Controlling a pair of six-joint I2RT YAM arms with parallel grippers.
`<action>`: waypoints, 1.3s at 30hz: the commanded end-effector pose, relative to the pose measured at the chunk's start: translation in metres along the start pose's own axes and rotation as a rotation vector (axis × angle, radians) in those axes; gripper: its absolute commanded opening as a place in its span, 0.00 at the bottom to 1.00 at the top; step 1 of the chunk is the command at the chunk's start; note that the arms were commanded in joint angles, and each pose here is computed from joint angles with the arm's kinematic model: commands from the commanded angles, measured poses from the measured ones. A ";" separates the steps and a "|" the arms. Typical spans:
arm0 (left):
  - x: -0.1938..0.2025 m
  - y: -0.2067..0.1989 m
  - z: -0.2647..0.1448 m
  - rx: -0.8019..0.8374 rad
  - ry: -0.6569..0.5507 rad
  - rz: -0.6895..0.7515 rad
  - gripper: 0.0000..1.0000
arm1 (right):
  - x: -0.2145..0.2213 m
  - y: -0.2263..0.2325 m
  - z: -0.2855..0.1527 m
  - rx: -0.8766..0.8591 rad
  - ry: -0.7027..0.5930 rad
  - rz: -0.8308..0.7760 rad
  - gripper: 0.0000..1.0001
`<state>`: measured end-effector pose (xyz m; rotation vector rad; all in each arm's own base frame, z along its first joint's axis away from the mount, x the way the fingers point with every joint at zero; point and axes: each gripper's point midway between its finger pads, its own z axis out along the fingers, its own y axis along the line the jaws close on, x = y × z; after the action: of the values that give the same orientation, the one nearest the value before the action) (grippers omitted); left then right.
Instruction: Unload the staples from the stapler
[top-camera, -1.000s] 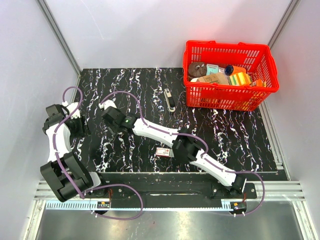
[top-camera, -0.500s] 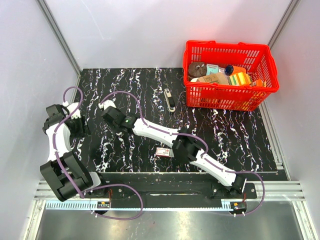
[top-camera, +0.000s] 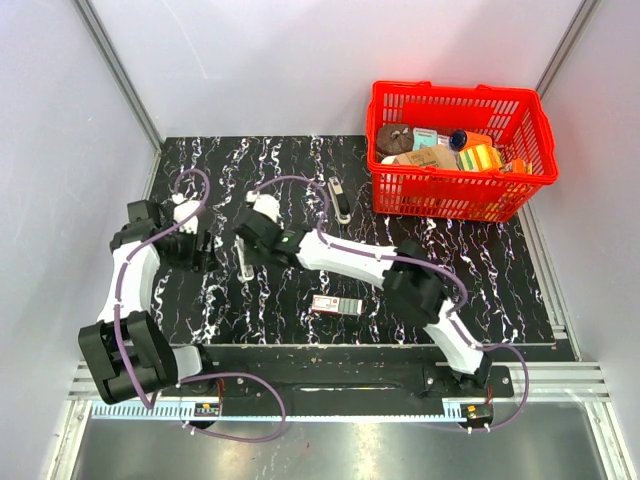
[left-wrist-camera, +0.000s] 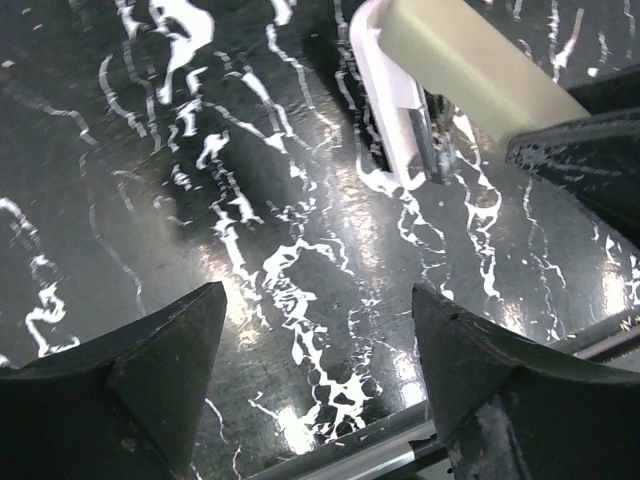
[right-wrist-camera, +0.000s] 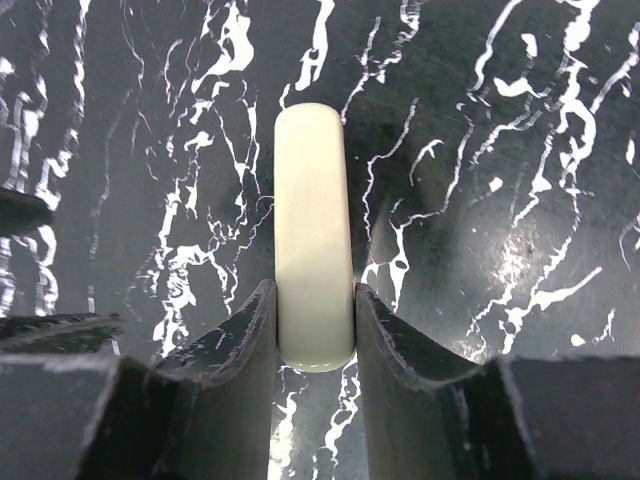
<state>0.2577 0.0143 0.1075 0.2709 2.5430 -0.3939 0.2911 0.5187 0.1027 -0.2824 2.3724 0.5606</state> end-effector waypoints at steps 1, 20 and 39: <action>-0.017 -0.020 0.006 0.089 -0.037 0.116 0.81 | -0.056 0.011 -0.029 -0.148 -0.128 0.345 0.00; -0.009 -0.033 0.045 0.287 0.004 0.315 0.82 | -0.068 0.004 -0.073 -0.397 -0.102 0.575 0.00; -0.003 -0.050 0.041 0.406 0.026 0.342 0.47 | -0.070 0.020 -0.087 -0.511 -0.072 0.612 0.00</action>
<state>0.2528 -0.0399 0.0717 0.8113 2.4542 -0.7382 0.2901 0.4945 0.1522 0.2819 2.3227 1.2604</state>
